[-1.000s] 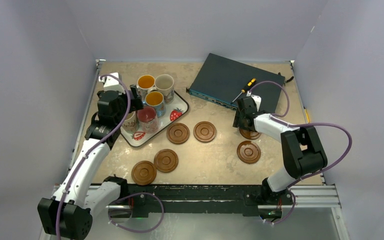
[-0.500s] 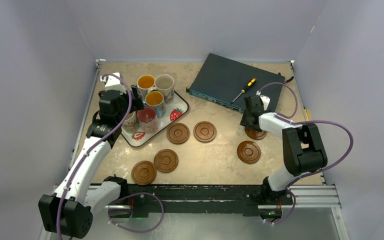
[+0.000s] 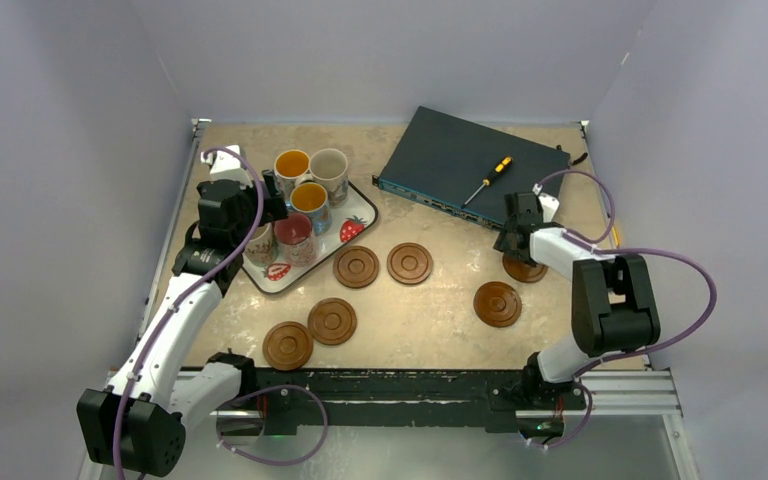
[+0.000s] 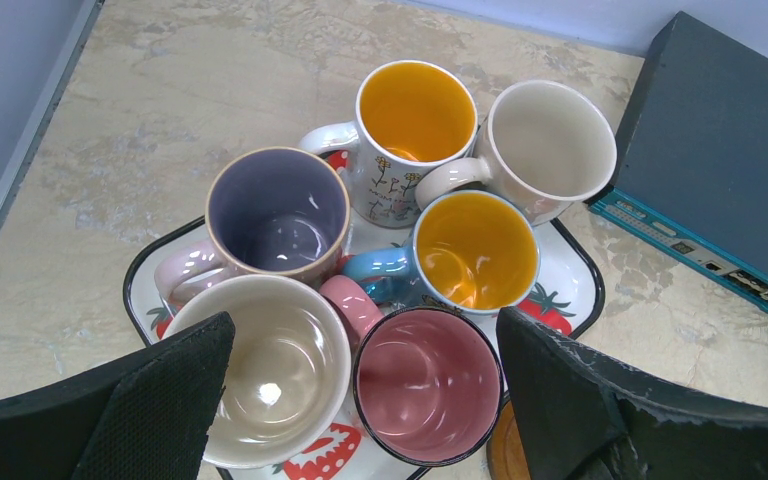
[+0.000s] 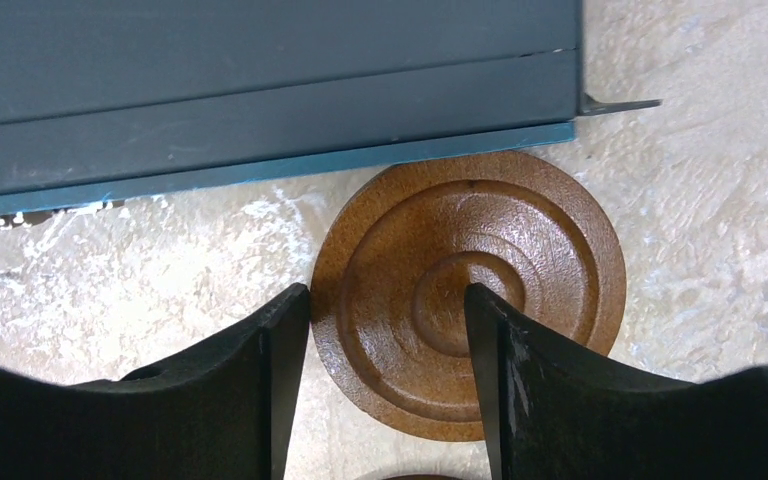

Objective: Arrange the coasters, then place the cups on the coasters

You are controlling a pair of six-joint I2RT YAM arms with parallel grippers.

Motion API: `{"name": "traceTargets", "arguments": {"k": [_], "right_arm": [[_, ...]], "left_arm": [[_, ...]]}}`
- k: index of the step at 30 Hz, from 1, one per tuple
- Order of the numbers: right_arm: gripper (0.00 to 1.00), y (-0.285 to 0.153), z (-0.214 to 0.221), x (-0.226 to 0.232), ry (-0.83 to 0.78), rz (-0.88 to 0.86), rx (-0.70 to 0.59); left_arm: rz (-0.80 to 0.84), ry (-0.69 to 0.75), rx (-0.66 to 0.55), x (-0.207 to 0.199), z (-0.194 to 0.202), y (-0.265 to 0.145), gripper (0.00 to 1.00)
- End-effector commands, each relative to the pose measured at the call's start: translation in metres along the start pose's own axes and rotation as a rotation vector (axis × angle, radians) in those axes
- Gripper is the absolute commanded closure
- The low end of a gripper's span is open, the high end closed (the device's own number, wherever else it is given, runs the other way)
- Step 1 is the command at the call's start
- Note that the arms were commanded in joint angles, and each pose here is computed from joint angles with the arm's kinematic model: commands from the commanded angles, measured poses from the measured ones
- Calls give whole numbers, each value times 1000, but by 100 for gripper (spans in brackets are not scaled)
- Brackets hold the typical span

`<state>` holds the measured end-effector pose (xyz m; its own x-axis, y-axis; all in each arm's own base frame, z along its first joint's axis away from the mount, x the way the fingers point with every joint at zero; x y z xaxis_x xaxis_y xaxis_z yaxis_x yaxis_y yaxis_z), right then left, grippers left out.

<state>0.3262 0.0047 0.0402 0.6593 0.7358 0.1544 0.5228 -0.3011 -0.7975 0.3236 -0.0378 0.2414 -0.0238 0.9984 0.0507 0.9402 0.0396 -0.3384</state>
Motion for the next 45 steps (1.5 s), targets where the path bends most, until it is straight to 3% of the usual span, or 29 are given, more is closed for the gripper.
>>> {"name": "traceTargets", "arguments": {"k": [1,13,19,27,36,45], "right_arm": [[38,-2,-12,-10,50,23,-35],[35,-12,-27,-14,78,-3,-71],[21,-33,-39,1,27,-101,-70],[19,-75,15,33,-9,-351,174],[18,-100,72,21,-46,-279,282],[13,-102,97,9,-33,-238,316]], "left_arm": [[13,-14,-40,-2,-14,-3,2],[18,-12,-42,-4,-14,-4,2],[20,-12,-38,-5,-14,-3,2],[21,-11,-42,-5,-16,-5,2],[21,-10,-38,-5,-15,-4,1],[16,-8,-37,-4,-15,-4,1]]}}
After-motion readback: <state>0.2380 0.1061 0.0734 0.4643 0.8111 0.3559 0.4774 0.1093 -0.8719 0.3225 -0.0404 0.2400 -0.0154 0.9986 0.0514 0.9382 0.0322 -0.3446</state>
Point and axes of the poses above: each gripper's point midway between its finger pads, its own y axis out along the fingers, its own x axis along the line the jaws close on, z = x × y, the point moved 2 cm from there along -y, back along the fingers, and after that the axes turned 14 degrees about y, right-handed, at the moved point
